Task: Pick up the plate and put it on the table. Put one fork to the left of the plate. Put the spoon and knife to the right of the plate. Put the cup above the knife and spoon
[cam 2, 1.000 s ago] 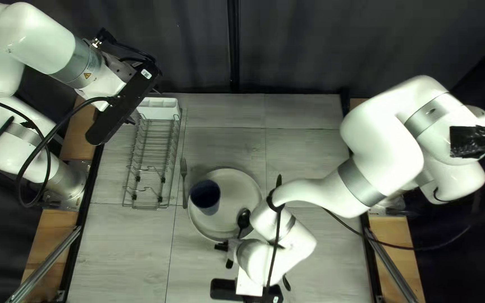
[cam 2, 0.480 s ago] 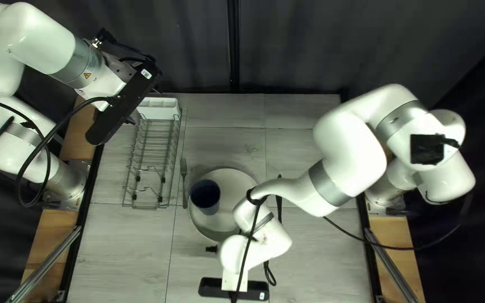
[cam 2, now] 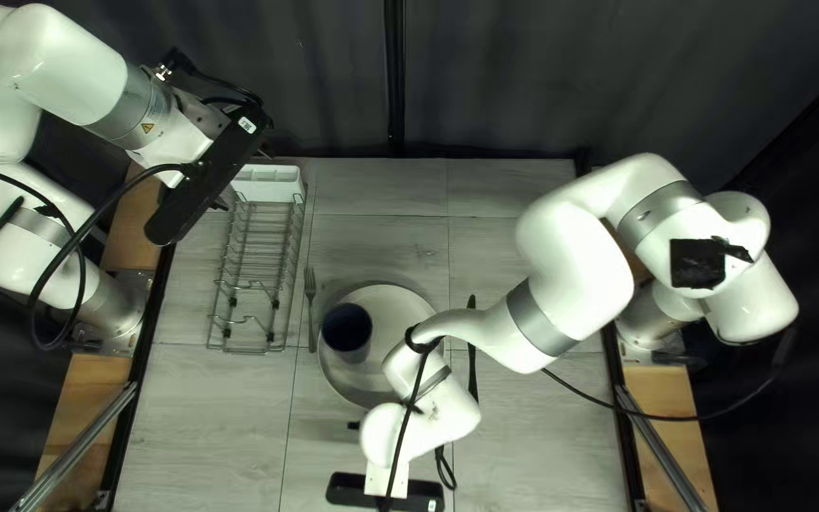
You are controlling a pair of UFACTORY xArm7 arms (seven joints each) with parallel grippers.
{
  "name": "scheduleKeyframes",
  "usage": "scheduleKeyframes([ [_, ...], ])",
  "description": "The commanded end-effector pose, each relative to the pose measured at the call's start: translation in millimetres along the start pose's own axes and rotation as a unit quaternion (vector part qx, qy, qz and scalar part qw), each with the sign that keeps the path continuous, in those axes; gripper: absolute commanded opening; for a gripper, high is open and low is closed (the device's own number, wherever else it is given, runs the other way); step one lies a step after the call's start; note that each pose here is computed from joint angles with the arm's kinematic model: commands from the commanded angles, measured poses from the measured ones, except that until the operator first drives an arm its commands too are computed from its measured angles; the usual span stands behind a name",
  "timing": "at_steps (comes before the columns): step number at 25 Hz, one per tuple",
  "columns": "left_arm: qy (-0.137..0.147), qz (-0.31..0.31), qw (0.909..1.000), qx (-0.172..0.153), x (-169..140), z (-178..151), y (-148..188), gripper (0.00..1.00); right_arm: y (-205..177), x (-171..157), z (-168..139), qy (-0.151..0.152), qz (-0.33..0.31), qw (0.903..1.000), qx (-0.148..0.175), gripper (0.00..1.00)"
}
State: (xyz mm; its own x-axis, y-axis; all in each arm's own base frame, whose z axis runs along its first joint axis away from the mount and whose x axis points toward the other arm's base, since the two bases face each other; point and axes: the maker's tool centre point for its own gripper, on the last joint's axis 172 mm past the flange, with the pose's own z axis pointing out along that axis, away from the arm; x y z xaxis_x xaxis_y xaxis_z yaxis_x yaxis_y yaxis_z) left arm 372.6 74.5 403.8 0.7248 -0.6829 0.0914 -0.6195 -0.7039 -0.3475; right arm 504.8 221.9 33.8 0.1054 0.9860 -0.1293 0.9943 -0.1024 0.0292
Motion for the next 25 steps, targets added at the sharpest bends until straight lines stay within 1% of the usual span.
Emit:
scheduleKeyframes([
  [1,0.0,0.0,1.0,0.0,0,0,0,1.0,-5,6,-17,-0.003,0.004,1.0,-0.005,0.0],
  [3,0.0,0.0,1.0,0.0,0,0,0,1.0,-8,6,-29,-0.008,0.008,0.9999,-0.008,0.0],
  [4,0.0,0.0,1.0,0.0,0,0,0,1.0,-12,7,-42,-0.011,0.009,0.9998,-0.012,0.0],
  [7,0.0,0.0,1.0,0.0,0,0,0,1.0,-17,7,-52,-0.02,0.013,0.9996,-0.018,0.01],
  [8,0.0,0.0,1.0,0.0,0,0,0,1.0,-17,7,-51,-0.023,0.013,0.9995,-0.02,0.94],
  [9,0.0,0.0,1.0,0.0,0,0,0,1.0,-16,9,-49,-0.027,0.011,0.9993,-0.023,1.0],
  [13,0.0,0.0,1.0,0.0,0,0,0,1.0,-13,12,-43,-0.048,-0.019,0.9976,-0.047,1.0],
  [14,0.0,0.0,1.0,0.0,0,0,0,1.0,-15,7,-41,-0.059,-0.038,0.996,-0.054,1.0],
  [16,0.0,0.0,1.0,0.0,0,0,0,1.0,-17,0,-41,-0.066,-0.058,0.9942,-0.061,1.0],
  [18,0.0,0.0,1.0,0.0,0,0,0,1.0,-20,-6,-41,-0.068,-0.069,0.9931,-0.065,1.0],
  [23,0.0,0.0,1.0,0.0,0,0,0,1.0,-20,-6,-41,-0.068,-0.069,0.9931,-0.065,1.0],
  [24,0.0,0.0,1.0,0.0,0,0,0,1.0,-21,-8,-38,-0.076,-0.075,0.992,-0.068,1.0],
  [25,0.0,0.0,1.0,0.0,0,0,0,1.0,-23,-9,-37,-0.075,-0.078,0.9919,-0.067,1.0],
])
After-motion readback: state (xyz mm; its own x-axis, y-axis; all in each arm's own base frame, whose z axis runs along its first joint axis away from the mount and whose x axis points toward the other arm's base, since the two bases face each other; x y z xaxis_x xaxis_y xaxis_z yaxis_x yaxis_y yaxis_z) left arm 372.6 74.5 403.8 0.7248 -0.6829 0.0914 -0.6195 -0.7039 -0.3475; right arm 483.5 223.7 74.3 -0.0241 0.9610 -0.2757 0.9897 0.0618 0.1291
